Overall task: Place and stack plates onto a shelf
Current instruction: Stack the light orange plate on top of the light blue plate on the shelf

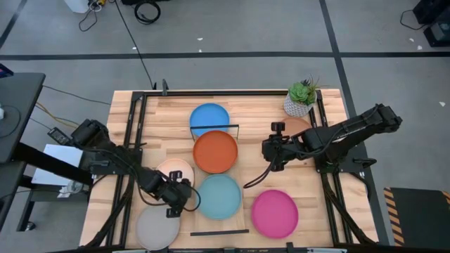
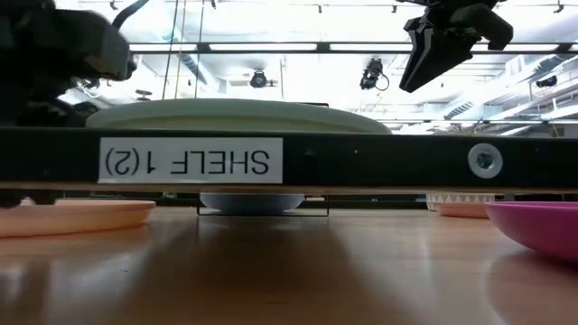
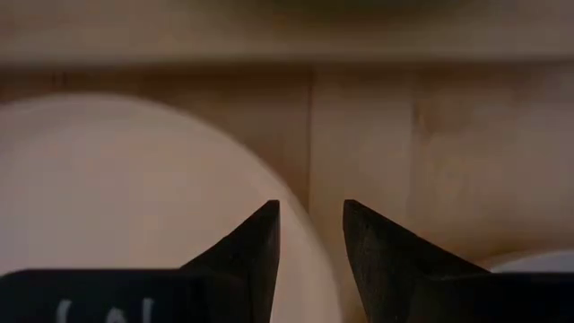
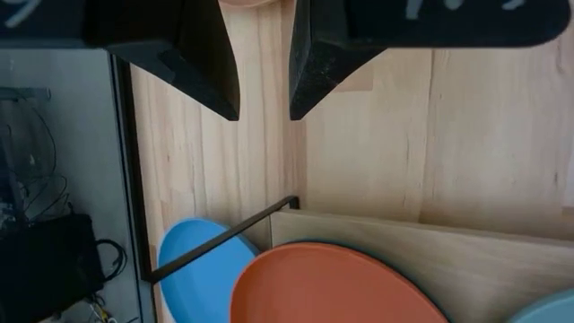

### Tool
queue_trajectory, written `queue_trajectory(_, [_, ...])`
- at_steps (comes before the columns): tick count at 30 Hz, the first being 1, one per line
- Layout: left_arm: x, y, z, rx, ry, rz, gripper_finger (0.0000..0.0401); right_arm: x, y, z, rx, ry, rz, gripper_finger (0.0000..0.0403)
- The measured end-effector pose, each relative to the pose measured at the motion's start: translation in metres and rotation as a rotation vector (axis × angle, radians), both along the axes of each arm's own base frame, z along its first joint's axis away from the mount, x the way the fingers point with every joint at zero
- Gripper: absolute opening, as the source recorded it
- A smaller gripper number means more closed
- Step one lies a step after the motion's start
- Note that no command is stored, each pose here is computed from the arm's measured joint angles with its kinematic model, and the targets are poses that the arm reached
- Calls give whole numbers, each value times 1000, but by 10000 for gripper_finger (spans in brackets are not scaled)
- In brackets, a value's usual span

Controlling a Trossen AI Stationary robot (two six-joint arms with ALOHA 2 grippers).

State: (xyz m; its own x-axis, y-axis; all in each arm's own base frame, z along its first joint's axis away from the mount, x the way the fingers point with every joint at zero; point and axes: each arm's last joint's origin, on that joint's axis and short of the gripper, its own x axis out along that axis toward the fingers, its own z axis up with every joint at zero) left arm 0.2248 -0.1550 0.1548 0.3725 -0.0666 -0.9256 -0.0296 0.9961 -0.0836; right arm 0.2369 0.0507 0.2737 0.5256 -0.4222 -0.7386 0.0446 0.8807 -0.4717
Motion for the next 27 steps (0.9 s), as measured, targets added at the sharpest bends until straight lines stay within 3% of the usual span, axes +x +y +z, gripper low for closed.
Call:
queue_trajectory(8, [-1,-4,-18,32,87,12,122,1,-3,0,2,3,-4,105])
queue_trajectory(13, [-10,3,-12,144,214,-7,32,1,-3,0,2,4,-4,105])
queue_trajectory(21, [-18,-1,50,175,248,-7,16,1,-3,0,2,4,-4,105])
queue_trajectory(27, [-22,-7,103,187,96,-60,15,1,-3,0,2,4,-4,105])
